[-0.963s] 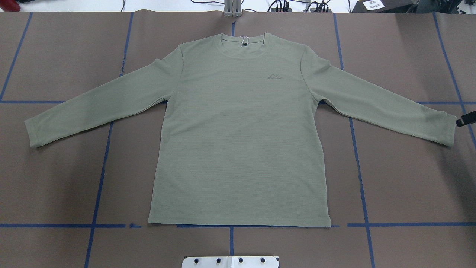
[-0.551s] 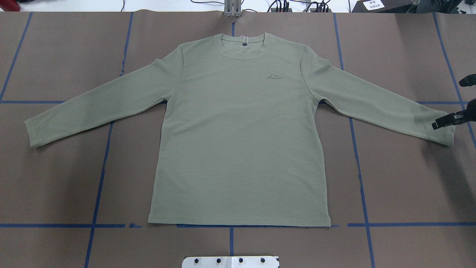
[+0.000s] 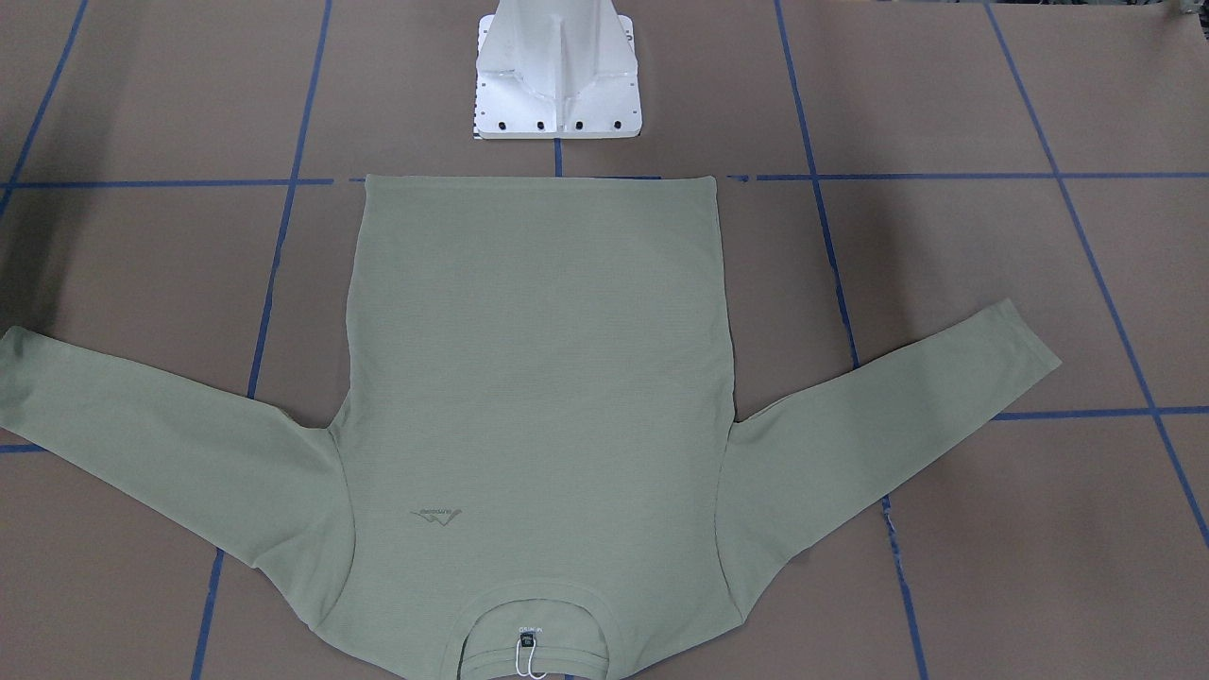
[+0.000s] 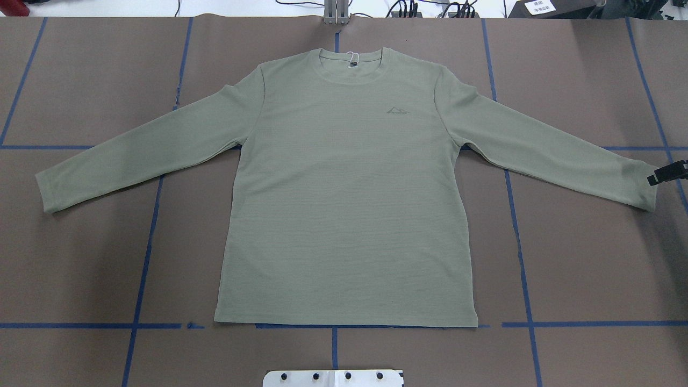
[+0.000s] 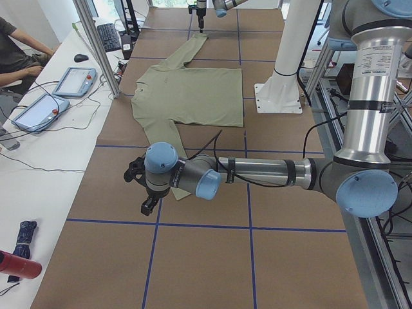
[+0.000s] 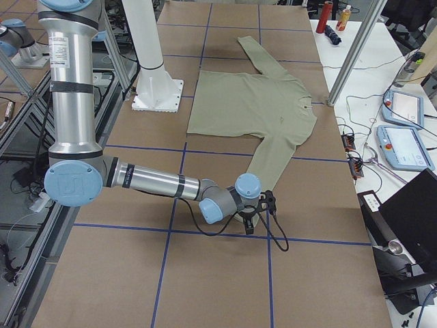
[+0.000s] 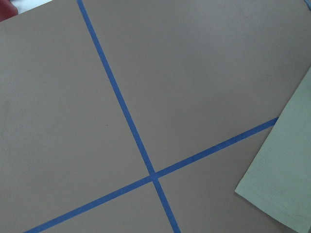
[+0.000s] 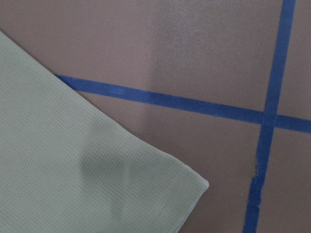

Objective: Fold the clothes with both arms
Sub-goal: 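Lower the right gripper onto the cuff of the sleeve nearest it and grasp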

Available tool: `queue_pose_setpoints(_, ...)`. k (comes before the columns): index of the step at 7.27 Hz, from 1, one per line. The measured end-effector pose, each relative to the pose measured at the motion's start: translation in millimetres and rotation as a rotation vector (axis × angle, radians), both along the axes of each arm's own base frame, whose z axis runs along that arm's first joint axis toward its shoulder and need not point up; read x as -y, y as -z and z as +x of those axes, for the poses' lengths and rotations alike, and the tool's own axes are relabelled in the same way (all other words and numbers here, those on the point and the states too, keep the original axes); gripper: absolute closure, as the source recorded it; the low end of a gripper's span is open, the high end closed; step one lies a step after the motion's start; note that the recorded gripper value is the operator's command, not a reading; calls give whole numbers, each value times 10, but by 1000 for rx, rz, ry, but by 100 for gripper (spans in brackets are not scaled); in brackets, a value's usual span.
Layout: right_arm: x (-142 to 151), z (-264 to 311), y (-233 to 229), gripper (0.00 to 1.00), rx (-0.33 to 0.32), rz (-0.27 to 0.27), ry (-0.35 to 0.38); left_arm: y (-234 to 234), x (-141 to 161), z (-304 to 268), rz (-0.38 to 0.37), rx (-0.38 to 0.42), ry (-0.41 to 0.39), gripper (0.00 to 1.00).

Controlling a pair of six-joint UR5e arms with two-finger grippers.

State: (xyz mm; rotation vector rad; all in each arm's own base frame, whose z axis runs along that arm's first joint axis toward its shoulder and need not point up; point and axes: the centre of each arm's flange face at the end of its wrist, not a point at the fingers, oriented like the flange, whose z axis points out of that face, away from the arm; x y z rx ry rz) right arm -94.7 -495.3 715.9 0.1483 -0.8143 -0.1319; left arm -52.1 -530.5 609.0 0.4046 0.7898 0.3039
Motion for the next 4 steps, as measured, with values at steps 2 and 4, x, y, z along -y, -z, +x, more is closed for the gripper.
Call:
queue_pose_setpoints(2, 85, 14, 56, 0, 7, 3, -4, -13, -1, 1, -1, 0, -2, 0)
queue_pose_setpoints(4, 123, -10, 100, 0, 7, 4, -1, -18, -6, 1, 4, -1, -3, 0)
